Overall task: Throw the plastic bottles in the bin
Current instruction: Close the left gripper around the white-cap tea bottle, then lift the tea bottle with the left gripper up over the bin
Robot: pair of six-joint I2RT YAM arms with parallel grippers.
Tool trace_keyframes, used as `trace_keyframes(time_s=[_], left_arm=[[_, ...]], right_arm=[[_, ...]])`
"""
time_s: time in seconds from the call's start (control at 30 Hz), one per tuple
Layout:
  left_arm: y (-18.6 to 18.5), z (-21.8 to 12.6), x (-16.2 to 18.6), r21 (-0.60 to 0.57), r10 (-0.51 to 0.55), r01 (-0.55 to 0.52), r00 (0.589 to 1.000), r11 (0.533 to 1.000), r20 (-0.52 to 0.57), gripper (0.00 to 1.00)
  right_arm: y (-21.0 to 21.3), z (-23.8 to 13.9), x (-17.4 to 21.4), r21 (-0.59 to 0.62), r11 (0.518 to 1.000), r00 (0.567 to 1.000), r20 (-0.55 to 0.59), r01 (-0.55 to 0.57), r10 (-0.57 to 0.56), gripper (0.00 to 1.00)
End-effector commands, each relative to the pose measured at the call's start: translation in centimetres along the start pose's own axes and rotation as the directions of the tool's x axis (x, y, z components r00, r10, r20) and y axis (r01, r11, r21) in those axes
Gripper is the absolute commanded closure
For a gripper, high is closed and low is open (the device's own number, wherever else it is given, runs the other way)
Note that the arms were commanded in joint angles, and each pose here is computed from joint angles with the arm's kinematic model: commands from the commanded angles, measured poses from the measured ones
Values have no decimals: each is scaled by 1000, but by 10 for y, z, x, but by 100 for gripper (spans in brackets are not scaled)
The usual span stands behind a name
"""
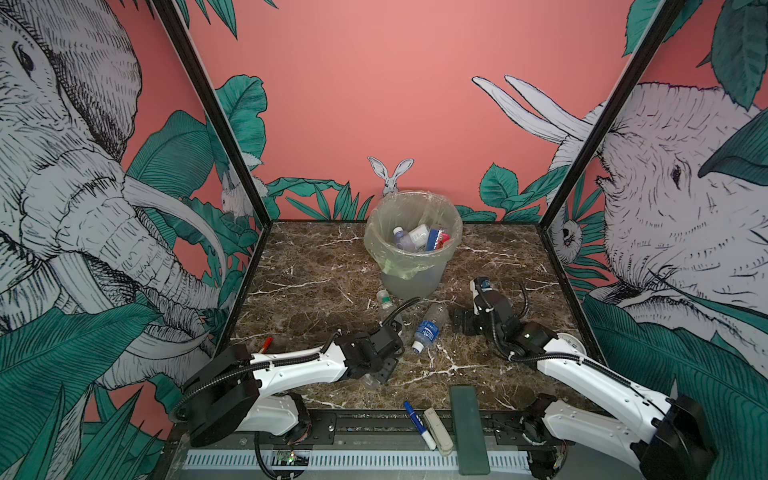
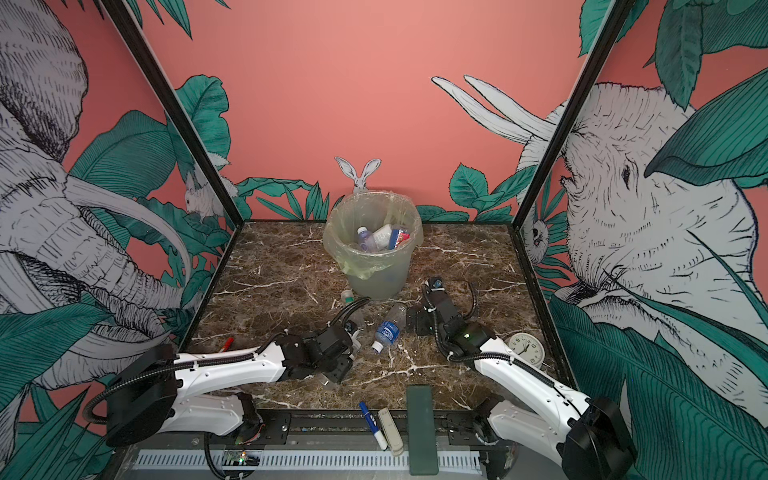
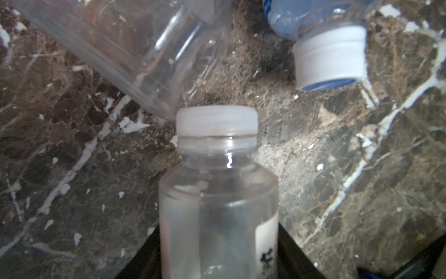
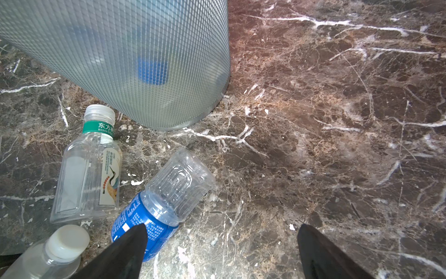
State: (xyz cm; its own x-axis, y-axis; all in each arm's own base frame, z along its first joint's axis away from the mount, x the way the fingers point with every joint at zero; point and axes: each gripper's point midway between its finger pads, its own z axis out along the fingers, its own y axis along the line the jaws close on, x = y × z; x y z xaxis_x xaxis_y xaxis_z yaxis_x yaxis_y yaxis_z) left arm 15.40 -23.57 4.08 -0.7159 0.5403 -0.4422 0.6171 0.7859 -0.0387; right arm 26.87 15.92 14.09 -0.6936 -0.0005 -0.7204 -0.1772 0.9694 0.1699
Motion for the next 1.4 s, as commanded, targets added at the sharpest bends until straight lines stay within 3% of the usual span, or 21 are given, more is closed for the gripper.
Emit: trace_keyframes(time_s=[0.0,0.33,0.57,0.9,1.37], left_arm=[[5,-4,6,-21,-10,10,1000,1000,-3,58],[21,-16,6,-77,-25,29,998,997,50,62],[37,-44,-4,-109,-56,76,983,991,176,63],[59,-111,-34,-128,-71,136,906,982,418,63],[65,-195,-80,-143,-9,113,812,983,583,61]], right_arm=[[4,0,-10,-15,1000,999,33,-23,24,2],[6,3,-10,-21,999,999,30,-31,31,3],[9,7,-10,-27,999,999,21,-31,31,3],[19,11,-17,-46,999,999,23,-25,26,3],[30,9,-31,-71,997,999,47,-5,8,3]])
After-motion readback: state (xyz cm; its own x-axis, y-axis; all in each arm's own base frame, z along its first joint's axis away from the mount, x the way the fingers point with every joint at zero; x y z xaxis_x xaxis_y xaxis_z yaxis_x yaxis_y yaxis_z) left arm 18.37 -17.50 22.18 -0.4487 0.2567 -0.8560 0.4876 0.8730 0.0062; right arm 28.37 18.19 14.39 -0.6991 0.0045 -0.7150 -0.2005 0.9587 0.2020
